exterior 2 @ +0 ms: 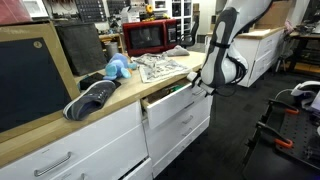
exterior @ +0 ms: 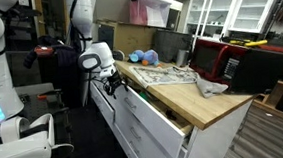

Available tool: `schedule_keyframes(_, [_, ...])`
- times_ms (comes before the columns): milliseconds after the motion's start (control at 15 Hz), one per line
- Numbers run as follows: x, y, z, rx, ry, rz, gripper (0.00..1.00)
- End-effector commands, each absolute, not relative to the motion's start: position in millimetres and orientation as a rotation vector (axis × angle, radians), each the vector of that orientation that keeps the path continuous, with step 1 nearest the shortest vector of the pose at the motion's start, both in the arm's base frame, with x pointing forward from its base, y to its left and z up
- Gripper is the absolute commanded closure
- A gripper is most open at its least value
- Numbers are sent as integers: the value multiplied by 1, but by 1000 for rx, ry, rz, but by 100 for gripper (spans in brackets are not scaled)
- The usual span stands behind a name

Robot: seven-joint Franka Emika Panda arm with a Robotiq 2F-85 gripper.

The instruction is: Pull open the top drawer

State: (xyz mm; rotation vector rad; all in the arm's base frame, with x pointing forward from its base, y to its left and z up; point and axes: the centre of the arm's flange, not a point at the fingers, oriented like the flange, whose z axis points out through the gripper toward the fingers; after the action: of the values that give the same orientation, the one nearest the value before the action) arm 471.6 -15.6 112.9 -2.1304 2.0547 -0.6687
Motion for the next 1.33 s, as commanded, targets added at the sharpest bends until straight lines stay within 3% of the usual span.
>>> schedule_keyframes(0, [445,-10,150,-2078,1978,-703,0])
schedule_keyframes(467, [475,-24,185,-1942,2004,-749,0])
schedule_keyframes(1267, [523,-85,127,-1780,2236,-693,0])
